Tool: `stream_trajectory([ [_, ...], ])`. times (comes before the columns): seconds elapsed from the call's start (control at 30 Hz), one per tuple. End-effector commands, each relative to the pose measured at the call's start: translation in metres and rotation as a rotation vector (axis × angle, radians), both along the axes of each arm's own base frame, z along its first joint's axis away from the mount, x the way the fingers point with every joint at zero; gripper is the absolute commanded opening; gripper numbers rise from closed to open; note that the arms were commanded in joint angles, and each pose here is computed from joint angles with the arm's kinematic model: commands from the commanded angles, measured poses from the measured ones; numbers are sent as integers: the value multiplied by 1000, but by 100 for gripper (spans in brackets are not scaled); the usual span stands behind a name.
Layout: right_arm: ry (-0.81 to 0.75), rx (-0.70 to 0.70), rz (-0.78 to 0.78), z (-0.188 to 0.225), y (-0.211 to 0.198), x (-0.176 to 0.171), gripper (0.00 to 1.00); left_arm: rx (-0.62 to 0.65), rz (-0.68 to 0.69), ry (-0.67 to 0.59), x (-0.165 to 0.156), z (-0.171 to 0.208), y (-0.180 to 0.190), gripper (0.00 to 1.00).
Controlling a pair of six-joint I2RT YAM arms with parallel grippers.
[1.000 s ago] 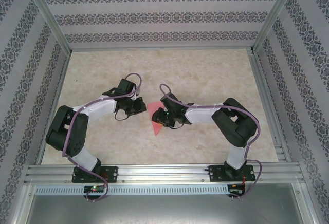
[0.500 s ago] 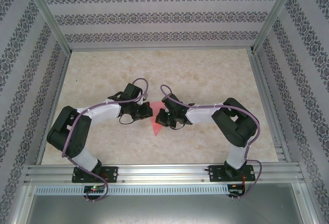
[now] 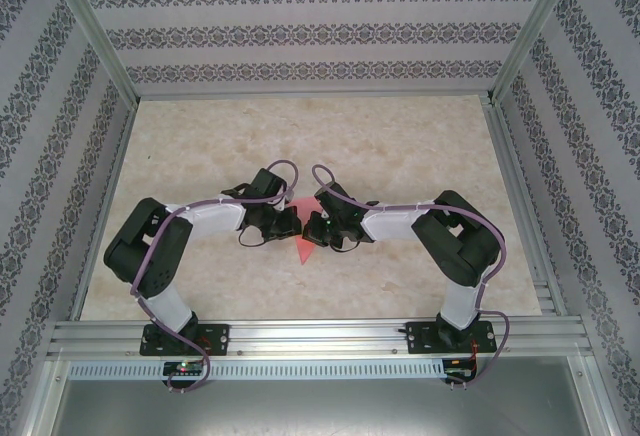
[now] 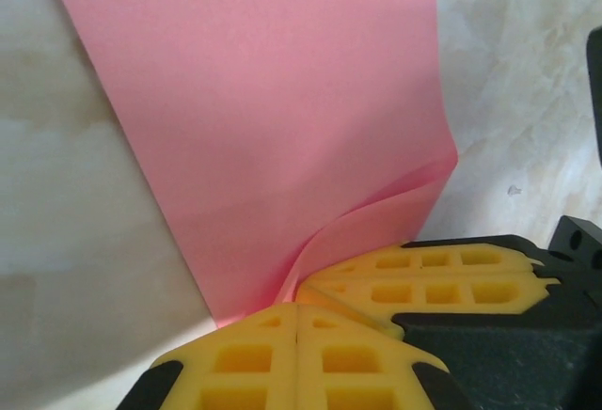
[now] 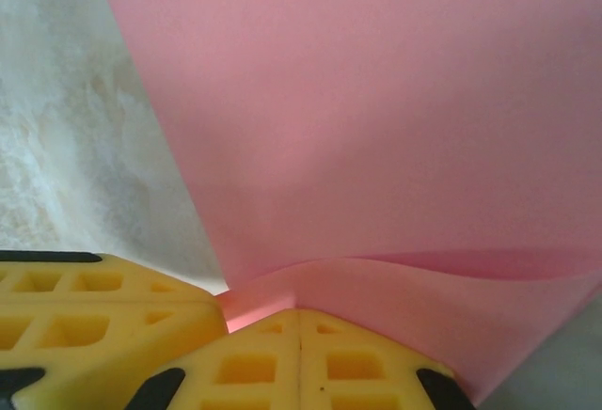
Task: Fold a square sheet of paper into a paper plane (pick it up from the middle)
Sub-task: Third fold the triangle at the center of the table.
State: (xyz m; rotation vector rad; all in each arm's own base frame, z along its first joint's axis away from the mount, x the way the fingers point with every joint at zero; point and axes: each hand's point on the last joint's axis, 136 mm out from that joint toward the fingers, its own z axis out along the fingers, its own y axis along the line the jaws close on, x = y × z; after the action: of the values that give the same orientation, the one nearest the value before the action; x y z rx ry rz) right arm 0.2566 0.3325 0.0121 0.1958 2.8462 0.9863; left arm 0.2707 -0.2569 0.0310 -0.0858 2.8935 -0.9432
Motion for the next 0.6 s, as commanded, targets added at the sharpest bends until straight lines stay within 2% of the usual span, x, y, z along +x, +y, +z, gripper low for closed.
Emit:
stream_trajectory([
  [0.0,46,-75,-23,-22,-21,-9,0,58,-3,25,-6,-13,1,0],
  [0.17,-23,15,4,-1,-10,-3,0,100,3,45,-8,-26,6,0],
  [0.3,-110,140,65,31,7,1,1,129,6,53,-11,-31,11,0],
  [0.43,-146,189,115,47,12,-10,3,144,8,53,-12,-32,13,0],
  [0.57,-128,194,142,45,11,-30,3,154,9,52,-14,-34,15,0],
])
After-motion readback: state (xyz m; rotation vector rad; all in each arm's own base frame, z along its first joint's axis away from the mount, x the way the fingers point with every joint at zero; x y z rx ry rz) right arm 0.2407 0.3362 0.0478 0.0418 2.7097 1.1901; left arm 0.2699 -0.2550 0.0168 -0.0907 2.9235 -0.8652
